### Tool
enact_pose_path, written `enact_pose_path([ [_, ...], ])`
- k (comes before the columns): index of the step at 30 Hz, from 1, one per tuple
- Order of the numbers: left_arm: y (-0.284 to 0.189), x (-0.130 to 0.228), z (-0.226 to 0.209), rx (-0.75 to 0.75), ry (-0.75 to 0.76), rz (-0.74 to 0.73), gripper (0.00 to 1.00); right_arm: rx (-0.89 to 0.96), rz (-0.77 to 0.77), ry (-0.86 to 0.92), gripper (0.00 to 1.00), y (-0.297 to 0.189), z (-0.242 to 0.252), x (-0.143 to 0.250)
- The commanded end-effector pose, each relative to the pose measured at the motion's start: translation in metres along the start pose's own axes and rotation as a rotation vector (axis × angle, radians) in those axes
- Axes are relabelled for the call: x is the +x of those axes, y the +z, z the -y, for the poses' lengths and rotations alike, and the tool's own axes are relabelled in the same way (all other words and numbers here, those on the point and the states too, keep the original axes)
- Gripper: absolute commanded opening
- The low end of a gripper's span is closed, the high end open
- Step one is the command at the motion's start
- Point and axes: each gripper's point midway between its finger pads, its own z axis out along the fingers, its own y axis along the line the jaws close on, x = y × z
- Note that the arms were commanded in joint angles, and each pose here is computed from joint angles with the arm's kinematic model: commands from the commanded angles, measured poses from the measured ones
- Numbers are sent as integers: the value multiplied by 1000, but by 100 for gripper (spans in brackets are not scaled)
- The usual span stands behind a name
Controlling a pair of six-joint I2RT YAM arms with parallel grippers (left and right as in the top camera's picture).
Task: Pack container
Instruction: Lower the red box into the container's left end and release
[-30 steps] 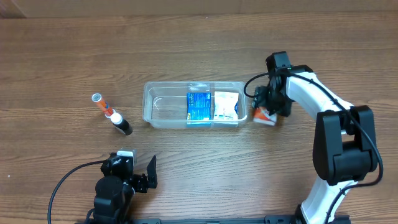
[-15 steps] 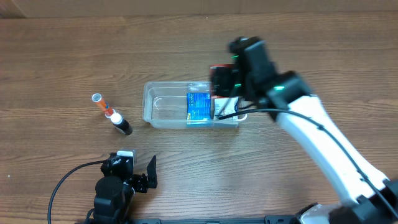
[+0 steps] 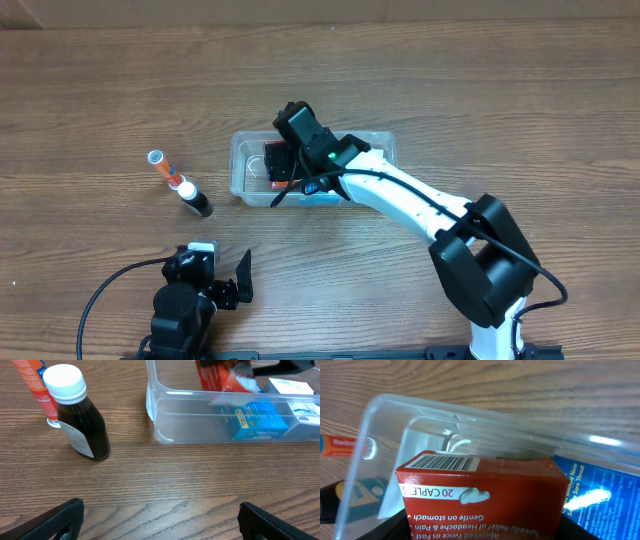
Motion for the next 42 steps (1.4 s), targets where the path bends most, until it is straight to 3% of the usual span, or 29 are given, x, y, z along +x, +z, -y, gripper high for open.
enact_pose_path([
  [1, 0, 0, 1, 3, 23, 7, 100, -32, -13, 47, 68, 7, -7, 3],
  [4, 1, 0, 1, 3, 23, 7, 100, -44, -11, 56, 68, 7, -9, 2],
  [7, 1, 0, 1, 3, 23, 7, 100, -42, -11, 55, 77, 7, -9, 2],
  [11, 0, 0, 1, 3, 23, 7, 100, -15, 0, 42, 80, 6, -4, 0],
  [16, 1, 0, 1, 3, 23, 7, 100, 2, 57, -7, 83, -35, 4, -24],
  [26, 1, 0, 1, 3, 23, 7, 100, -39, 17, -44, 82, -43, -4, -15],
  [28, 0, 0, 1, 3, 23, 7, 100, -65, 47, -85, 73, -44, -10, -23],
  [30, 1, 0, 1, 3, 23, 7, 100, -76, 64, -87, 37, -41, -14, -26],
  [36, 0, 0, 1, 3, 23, 7, 100, -100, 106, -92, 31, -20, -17, -35],
  [42, 1, 0, 1, 3, 23, 7, 100, -51, 23, -83, 28, 17, 1, -12],
])
